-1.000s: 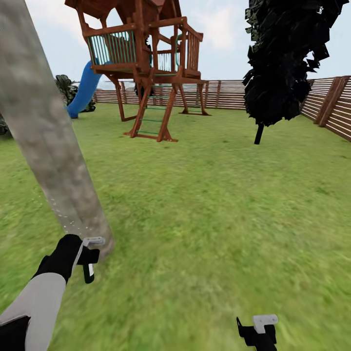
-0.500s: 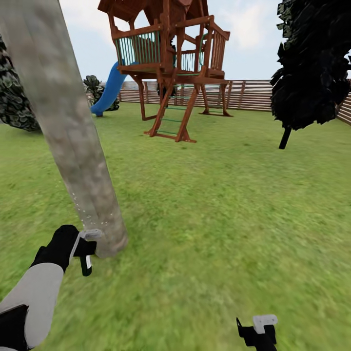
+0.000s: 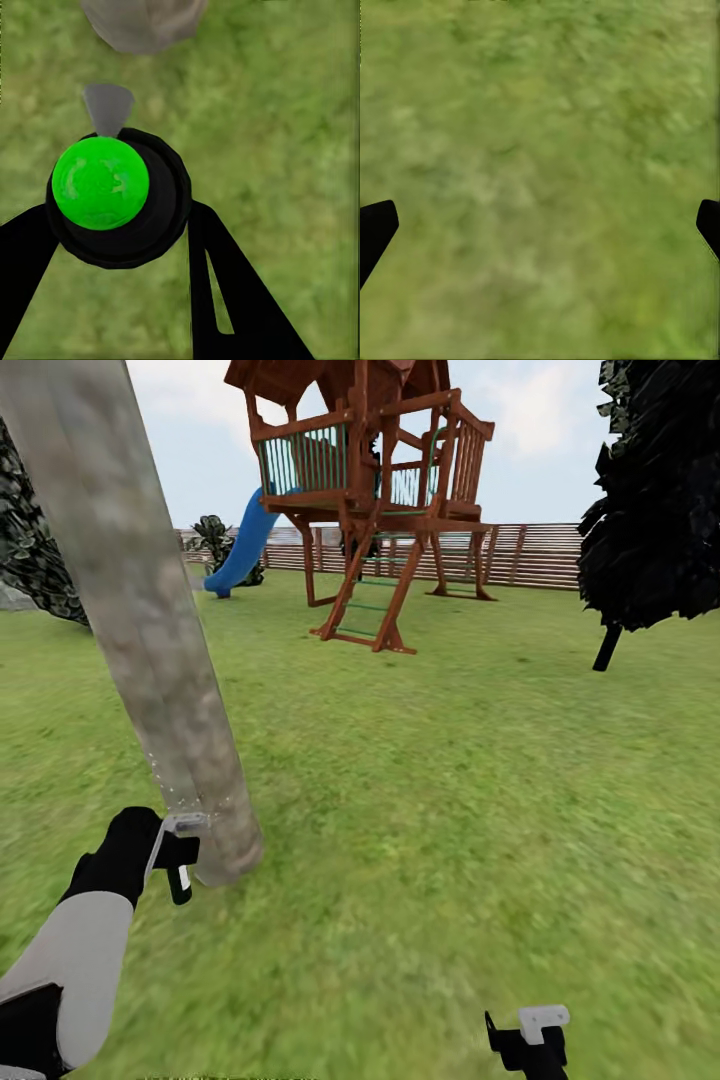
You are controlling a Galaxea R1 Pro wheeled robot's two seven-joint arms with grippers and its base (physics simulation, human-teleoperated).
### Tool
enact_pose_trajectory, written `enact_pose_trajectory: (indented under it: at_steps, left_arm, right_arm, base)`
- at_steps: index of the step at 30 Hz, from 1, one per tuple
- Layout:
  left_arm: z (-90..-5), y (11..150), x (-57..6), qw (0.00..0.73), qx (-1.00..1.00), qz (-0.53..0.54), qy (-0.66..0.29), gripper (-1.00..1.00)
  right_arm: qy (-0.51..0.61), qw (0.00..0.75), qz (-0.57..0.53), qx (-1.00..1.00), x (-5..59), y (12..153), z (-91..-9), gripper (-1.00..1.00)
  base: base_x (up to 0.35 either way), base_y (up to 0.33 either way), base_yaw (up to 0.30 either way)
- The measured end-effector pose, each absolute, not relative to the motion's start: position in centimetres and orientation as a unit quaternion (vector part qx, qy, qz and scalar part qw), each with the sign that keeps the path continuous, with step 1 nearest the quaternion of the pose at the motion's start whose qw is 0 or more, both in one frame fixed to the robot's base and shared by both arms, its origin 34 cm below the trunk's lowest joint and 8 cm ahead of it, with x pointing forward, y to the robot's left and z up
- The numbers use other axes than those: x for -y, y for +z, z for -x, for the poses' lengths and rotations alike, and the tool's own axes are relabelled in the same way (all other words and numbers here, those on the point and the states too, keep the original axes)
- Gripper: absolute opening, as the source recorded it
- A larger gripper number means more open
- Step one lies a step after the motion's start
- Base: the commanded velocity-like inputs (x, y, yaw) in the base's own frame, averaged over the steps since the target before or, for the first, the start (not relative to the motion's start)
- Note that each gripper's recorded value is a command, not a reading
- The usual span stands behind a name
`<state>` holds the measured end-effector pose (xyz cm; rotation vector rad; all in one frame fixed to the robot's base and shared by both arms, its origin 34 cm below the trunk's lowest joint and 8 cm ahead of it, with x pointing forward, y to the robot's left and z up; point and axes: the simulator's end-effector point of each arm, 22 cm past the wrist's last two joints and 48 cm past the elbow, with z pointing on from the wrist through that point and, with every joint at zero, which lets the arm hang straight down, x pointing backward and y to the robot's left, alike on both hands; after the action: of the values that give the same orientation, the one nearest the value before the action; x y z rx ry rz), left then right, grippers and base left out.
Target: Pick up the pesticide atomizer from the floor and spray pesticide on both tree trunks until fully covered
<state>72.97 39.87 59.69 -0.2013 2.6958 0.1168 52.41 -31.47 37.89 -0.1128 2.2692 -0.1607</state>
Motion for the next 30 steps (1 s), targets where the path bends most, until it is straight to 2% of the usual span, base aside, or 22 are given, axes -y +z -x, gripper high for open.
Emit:
enact_pose_trajectory:
  at_steps: [4,13,20,30]
  left_arm:
    - [-73.6,60.6,-39.9,0.219,-0.972,0.074,0.042,-1.0]
    - [-74.9,62.3,-39.7,0.229,-0.969,0.077,0.038,-1.0]
    - [-75.3,63.0,-40.1,0.236,-0.968,0.078,0.042,-1.0]
    - [-77.6,66.5,-40.8,0.265,-0.96,0.082,0.043,-1.0]
  right_arm:
    - [-0.064,0.419,0.045,-0.905,31.4,37.9,-52.4,1.0]
    - [-0.064,0.419,0.045,-0.905,31.4,37.9,-52.4,1.0]
    - [-0.064,0.419,0.045,-0.905,31.5,37.9,-52.4,1.0]
    - [-0.063,0.419,0.045,-0.905,31.4,37.9,-52.4,1.0]
  base:
    - [0.065,-0.269,0.272]
    - [0.215,-0.199,0.264]
    - [0.007,-0.276,0.036]
    - [0.019,-0.262,0.248]
